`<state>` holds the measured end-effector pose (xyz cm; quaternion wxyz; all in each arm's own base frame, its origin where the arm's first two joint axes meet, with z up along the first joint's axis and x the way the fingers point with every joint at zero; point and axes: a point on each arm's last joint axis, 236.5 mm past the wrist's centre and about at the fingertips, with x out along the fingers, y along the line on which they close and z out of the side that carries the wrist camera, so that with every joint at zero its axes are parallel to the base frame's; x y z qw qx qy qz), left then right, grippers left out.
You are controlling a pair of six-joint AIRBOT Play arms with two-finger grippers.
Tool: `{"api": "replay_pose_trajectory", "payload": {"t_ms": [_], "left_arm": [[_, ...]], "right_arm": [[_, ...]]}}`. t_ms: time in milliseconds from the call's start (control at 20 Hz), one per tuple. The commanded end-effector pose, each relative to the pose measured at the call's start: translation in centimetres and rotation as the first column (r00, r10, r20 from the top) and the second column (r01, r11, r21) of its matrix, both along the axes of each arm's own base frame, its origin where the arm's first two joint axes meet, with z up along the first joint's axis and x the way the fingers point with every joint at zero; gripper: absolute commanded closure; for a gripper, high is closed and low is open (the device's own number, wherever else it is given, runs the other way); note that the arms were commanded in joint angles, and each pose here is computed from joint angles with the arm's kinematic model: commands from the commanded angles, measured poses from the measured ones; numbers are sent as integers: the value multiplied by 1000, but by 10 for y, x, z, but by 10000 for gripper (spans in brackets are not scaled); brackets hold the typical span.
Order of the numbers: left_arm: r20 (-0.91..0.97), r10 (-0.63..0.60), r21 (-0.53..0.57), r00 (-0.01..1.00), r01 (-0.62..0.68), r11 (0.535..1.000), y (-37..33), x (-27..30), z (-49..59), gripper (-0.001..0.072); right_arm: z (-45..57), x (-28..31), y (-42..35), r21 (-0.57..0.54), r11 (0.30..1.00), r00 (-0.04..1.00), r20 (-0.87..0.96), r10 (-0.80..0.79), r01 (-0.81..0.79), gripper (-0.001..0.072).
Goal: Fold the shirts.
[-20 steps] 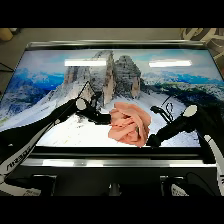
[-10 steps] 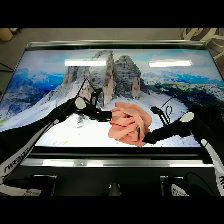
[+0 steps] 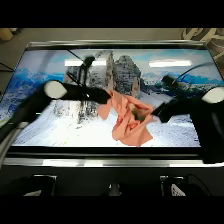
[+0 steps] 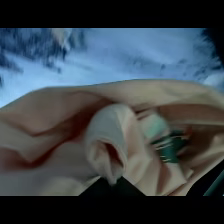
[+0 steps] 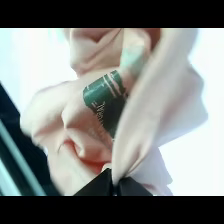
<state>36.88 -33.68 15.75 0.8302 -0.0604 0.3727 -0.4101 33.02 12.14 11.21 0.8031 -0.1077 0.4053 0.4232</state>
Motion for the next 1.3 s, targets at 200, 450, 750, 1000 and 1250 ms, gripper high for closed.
{"api": "replay_pose_trajectory", "payload": {"t_ms": [200, 450, 750, 1000, 1250], "left_arm": [[641, 177, -266, 747, 0, 964, 106, -119, 319, 683], [659, 269, -252, 702, -130, 959, 158, -144, 330, 683], [523, 322, 15, 789, -386, 922, 199, -103, 238, 682], [255, 298, 255, 920, -361, 897, 169, -60, 43, 680], [99, 297, 334, 950, -313, 889, 148, -46, -78, 680]], "right_arm": [[387, -113, 0, 54, 994, 412, 907, -88, 92, 692], [379, -137, -18, 54, 980, 439, 888, -134, 191, 692], [297, -82, -58, -124, 940, 686, 714, -139, 319, 692], [151, 45, -43, -98, 971, 923, 343, -172, 218, 692], [24, 153, -5, 197, 934, 954, -26, -299, 298, 691]]}}
